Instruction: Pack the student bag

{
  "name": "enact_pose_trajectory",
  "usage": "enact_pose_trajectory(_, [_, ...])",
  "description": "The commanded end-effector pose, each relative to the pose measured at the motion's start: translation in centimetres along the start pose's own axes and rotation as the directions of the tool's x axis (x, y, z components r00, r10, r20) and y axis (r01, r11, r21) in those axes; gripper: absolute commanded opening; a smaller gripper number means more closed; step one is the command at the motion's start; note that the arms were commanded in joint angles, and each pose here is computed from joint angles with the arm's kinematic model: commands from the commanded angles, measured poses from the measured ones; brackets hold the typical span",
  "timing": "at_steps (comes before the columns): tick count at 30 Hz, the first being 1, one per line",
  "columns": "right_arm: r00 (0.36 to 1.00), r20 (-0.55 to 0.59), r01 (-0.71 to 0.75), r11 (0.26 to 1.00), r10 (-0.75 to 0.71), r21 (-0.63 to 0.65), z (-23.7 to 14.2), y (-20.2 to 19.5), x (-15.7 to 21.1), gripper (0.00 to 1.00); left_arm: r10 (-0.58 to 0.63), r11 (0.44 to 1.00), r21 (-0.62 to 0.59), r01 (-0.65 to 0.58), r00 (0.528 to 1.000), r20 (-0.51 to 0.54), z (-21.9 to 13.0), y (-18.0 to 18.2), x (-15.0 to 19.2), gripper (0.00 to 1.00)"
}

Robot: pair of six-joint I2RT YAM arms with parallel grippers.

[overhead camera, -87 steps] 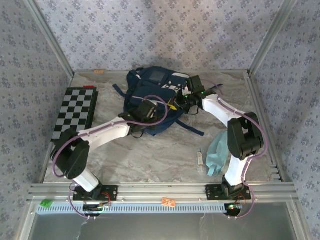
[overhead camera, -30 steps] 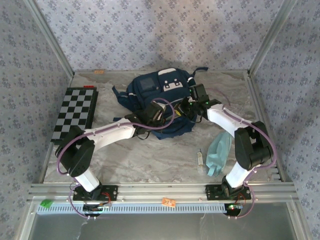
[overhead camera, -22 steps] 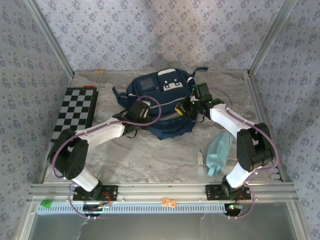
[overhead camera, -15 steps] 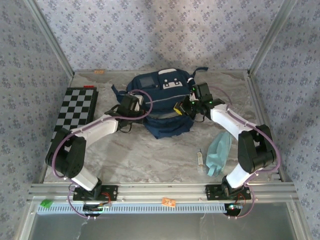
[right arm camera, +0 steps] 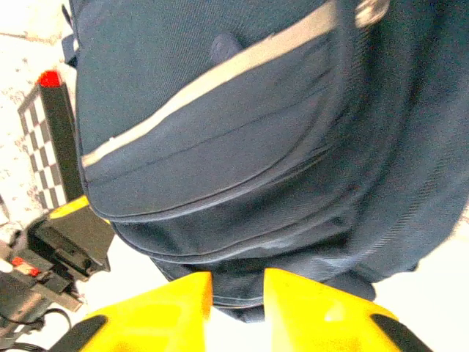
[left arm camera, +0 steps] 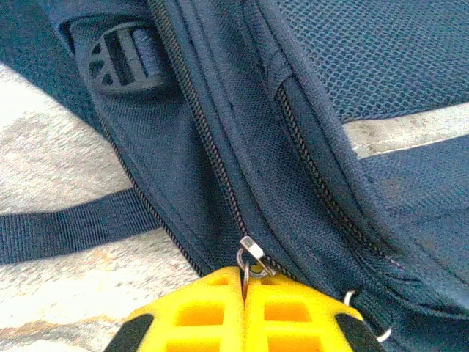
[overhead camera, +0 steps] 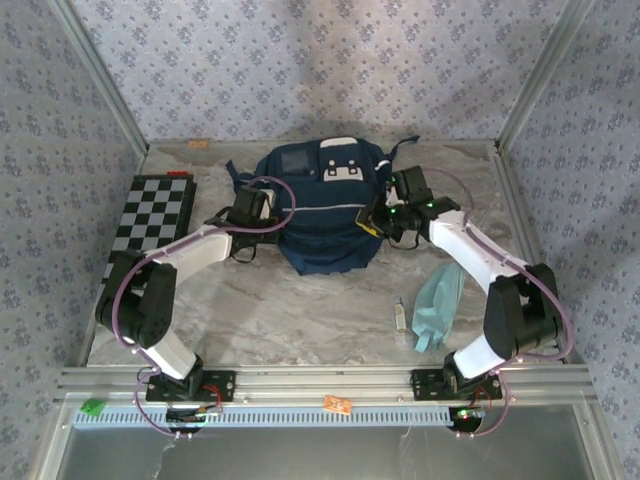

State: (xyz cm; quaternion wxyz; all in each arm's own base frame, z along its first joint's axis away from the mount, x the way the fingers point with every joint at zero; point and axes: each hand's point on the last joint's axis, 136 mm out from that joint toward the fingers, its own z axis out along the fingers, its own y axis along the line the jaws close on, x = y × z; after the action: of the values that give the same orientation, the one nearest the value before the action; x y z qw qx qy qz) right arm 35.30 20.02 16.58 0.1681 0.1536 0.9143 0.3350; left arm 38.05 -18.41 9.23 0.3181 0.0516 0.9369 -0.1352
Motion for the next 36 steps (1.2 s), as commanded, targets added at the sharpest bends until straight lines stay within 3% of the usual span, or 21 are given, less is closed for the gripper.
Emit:
enact_pose_trajectory(1, [0.999,-0.017,0.052,0.997,-0.051,0.052,-1.6,-0.8,0.6,0.45,0.003,0.999,-0.042,-0.003,1.000,0.007,-1.8,0.5,-0.1,0.07])
enact_pose_trajectory(3, [0.997,0.003,0.071,0.995,-0.071,0.076,-2.7,-1.0,1.0,0.57,0.018,0.999,-0.046,-0.019,1.000,-0.018,-2.3,0.4,0.3,0.14])
enact_pose_trajectory(7, [0.997,0.051,0.032,0.944,-0.052,0.328,-7.0,-5.3,2.4,0.75,0.021,0.999,-0.039,-0.021,1.000,-0.016,-4.2,-0.3,1.0,0.37])
enact_pose_trajectory(12, [0.990,0.144,-0.075,0.816,-0.010,0.573,-12.7,-12.2,5.0,0.89,-0.021,1.000,-0.012,0.021,1.000,0.001,-6.4,-1.4,1.6,0.44])
enact_pose_trajectory(15, [0.986,0.158,-0.138,0.768,0.048,0.626,-14.0,-15.7,6.7,0.99,0.039,0.998,0.053,-0.040,0.999,0.027,-7.3,-4.2,2.0,0.49])
enact_pose_trajectory(22, [0.974,0.164,-0.225,0.706,0.154,0.671,-12.5,-20.3,9.4,1.00,0.113,0.986,0.115,-0.117,0.993,0.047,-7.4,-8.7,3.2,0.50])
enact_pose_trajectory(28, [0.969,0.154,-0.246,0.695,0.194,0.676,-10.0,-23.0,10.1,0.89,0.155,0.978,0.133,-0.159,0.987,0.041,-7.1,-11.0,3.9,0.50])
enact_pose_trajectory(36, [0.969,0.145,-0.246,0.714,0.201,0.655,-8.4,-24.0,9.6,0.57,0.192,0.975,0.108,-0.195,0.980,0.044,-6.9,-11.5,3.5,0.49])
